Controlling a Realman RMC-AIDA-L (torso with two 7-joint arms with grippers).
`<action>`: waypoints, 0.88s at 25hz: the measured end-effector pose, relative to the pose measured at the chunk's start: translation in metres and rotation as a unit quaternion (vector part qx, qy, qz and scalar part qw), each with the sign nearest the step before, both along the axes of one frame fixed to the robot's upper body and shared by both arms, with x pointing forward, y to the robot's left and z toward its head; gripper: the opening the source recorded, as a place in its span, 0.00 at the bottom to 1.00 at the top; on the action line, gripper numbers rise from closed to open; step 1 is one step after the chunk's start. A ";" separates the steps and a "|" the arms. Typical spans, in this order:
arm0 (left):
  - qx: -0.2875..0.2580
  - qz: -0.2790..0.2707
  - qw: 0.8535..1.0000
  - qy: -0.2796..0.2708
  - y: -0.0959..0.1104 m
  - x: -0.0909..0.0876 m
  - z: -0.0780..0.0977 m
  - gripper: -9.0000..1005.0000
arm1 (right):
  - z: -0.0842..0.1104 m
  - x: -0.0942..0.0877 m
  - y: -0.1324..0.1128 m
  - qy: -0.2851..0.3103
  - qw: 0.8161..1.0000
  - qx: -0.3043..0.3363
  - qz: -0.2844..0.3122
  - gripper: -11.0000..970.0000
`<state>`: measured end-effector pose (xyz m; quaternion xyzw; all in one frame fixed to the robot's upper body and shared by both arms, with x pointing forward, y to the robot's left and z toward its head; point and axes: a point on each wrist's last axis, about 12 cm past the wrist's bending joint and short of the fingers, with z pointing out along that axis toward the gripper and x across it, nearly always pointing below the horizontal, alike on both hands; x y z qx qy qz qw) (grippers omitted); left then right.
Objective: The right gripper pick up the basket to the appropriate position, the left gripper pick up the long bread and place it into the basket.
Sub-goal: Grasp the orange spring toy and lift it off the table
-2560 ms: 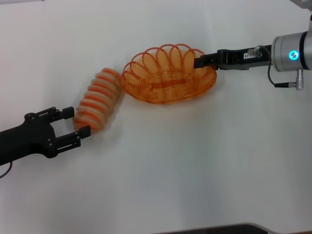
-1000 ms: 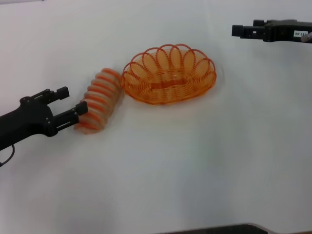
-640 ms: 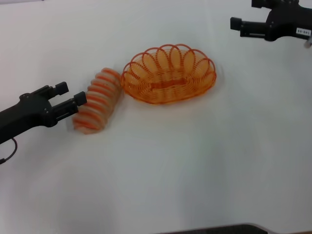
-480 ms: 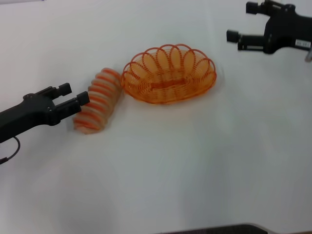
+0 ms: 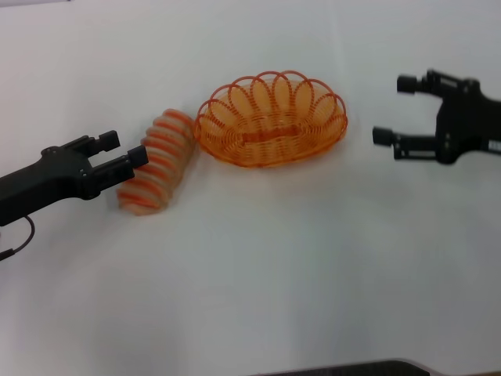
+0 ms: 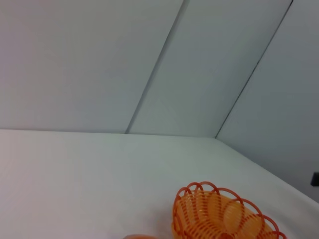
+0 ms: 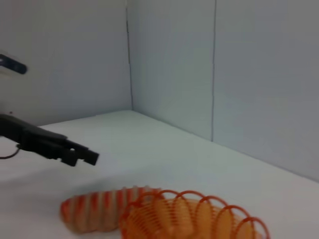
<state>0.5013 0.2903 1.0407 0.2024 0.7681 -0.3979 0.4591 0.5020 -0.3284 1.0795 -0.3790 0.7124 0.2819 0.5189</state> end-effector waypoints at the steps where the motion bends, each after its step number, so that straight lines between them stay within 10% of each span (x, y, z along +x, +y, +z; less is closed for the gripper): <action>1: 0.001 -0.002 1.000 0.000 0.000 0.000 0.000 0.72 | -0.004 -0.006 0.000 0.005 1.000 0.005 0.002 0.97; 22: 0.085 -0.004 0.992 0.090 0.029 0.019 0.032 0.72 | -0.010 -0.006 -0.007 0.005 1.000 0.000 -0.028 0.97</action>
